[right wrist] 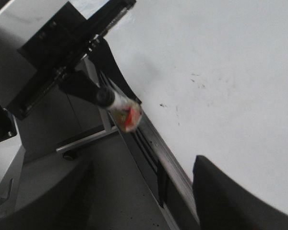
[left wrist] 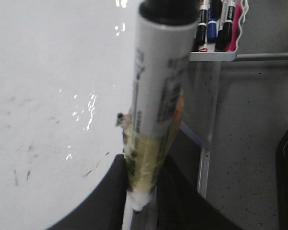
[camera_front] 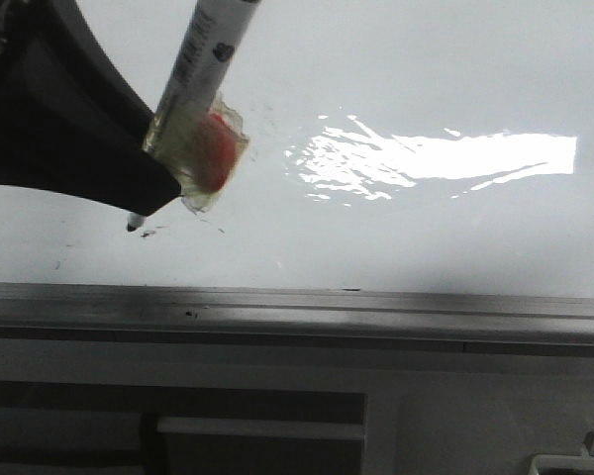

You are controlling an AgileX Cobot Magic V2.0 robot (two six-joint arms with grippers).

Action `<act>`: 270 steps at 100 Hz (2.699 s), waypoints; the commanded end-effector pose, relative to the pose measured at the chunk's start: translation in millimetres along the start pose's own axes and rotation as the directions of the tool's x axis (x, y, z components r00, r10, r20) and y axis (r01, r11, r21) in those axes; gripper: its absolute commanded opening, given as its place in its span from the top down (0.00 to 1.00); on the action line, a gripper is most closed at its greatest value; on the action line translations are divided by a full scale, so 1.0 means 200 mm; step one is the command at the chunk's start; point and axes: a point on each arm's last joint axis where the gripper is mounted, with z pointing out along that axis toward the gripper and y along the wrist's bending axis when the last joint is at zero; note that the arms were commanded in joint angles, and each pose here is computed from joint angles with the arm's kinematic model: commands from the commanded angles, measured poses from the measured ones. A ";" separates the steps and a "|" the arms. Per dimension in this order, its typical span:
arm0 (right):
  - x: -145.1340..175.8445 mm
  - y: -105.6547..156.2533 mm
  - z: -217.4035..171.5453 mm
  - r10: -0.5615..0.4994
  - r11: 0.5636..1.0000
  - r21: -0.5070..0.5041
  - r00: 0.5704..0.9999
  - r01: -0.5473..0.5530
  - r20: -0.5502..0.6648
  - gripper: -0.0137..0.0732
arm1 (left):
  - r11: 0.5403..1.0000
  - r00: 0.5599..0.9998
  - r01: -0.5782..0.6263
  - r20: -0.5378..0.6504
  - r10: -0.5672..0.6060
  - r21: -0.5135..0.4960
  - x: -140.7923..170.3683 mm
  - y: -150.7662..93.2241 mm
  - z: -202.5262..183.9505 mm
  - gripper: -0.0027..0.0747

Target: Write number 5 on whiteboard

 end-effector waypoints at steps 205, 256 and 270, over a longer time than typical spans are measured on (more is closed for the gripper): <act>-0.22 -0.25 0.23 -0.276 0.920 0.291 0.961 0.262 0.007 0.89 | 0.420 0.420 0.896 0.583 -0.696 -0.145 0.30 -0.11 -0.43 0.84; -0.19 -0.31 0.31 -0.255 0.915 0.315 0.966 0.251 -0.029 0.89 | 0.394 0.412 0.903 0.614 -0.673 -0.174 0.31 -0.09 -0.43 0.99; -0.18 -0.34 0.30 -0.243 0.909 0.340 0.969 0.241 -0.037 0.89 | 0.398 0.413 0.902 0.607 -0.679 -0.168 0.31 -0.10 -0.43 0.99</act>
